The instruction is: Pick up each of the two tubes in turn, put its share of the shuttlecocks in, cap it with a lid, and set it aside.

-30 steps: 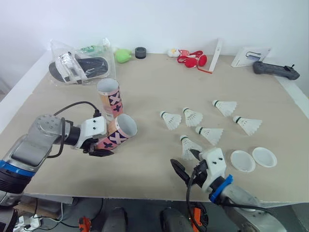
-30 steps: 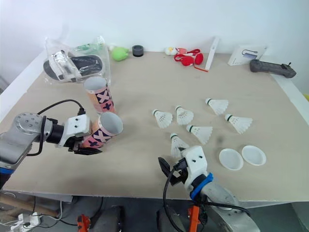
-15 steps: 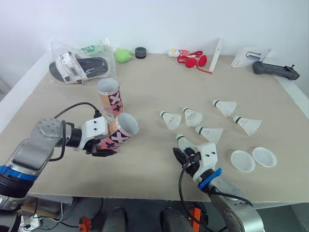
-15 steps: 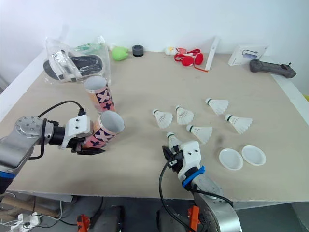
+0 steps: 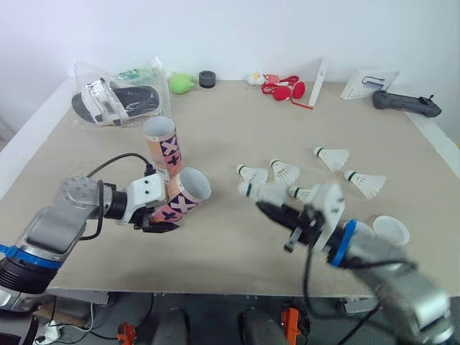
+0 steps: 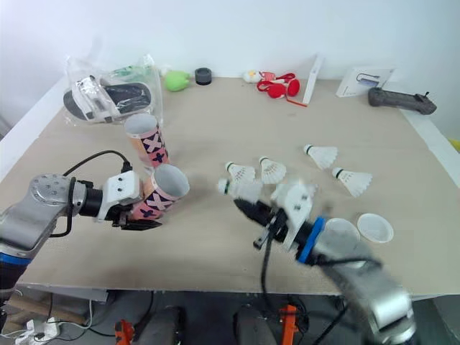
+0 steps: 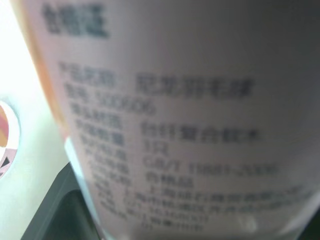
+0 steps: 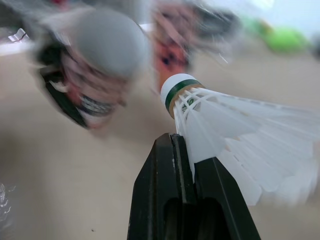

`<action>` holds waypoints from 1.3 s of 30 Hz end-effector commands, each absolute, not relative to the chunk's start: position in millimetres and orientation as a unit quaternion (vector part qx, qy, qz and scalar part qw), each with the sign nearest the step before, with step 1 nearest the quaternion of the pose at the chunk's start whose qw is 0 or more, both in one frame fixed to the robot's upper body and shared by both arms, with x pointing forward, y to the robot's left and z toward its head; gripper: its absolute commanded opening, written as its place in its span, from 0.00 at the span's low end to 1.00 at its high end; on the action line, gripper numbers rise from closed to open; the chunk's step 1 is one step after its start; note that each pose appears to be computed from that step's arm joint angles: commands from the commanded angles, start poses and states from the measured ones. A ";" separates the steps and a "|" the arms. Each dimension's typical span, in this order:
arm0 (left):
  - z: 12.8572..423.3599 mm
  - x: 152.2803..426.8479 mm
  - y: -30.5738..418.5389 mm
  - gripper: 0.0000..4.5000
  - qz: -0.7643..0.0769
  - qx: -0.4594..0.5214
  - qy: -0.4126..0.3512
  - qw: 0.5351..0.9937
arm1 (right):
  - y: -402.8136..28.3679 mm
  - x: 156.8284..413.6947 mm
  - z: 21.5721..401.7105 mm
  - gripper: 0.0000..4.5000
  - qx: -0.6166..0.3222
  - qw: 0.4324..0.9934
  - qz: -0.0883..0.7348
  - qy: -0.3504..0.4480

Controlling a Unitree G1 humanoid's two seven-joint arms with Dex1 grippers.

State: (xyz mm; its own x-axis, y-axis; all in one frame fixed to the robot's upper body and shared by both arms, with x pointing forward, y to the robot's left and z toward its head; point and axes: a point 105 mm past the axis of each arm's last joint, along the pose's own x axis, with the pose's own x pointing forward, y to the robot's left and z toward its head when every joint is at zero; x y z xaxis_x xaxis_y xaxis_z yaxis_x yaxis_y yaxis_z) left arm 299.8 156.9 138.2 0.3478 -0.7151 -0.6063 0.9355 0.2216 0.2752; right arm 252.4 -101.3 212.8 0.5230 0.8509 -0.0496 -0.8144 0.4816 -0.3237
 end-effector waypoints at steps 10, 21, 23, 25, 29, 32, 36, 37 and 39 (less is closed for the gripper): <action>131.5 299.2 154.8 0.69 -0.544 0.311 0.178 0.759 | -44.0 271.5 246.3 0.02 -0.347 0.714 0.596 -0.120; 133.0 296.7 149.0 0.69 -0.541 0.305 0.172 0.764 | -22.5 270.6 234.4 0.16 -0.354 0.680 0.631 -0.122; 133.8 297.2 147.3 0.69 -0.542 0.304 0.170 0.765 | -22.9 269.9 236.7 0.35 -0.346 0.682 0.633 -0.122; 133.4 297.2 146.7 0.69 -0.542 0.303 0.171 0.765 | -25.3 269.8 239.5 0.56 -0.340 0.687 0.630 -0.122; 131.8 296.5 145.0 0.69 -0.545 0.301 0.172 0.763 | -31.4 268.8 247.8 0.97 -0.319 0.704 0.623 -0.125; 131.8 296.0 145.1 0.69 -0.545 0.299 0.172 0.764 | -47.1 271.2 262.3 0.97 -0.270 0.748 0.592 -0.130; 131.5 294.5 146.1 0.69 -0.542 0.296 0.174 0.767 | -89.5 292.9 231.3 0.97 -0.216 0.856 0.467 -0.055; 131.0 294.2 146.3 0.69 -0.542 0.294 0.175 0.768 | -98.3 298.8 216.6 0.97 -0.202 0.881 0.427 -0.032; 130.0 293.9 146.6 0.69 -0.541 0.292 0.176 0.768 | -105.3 303.0 193.1 0.97 -0.166 0.911 0.378 0.003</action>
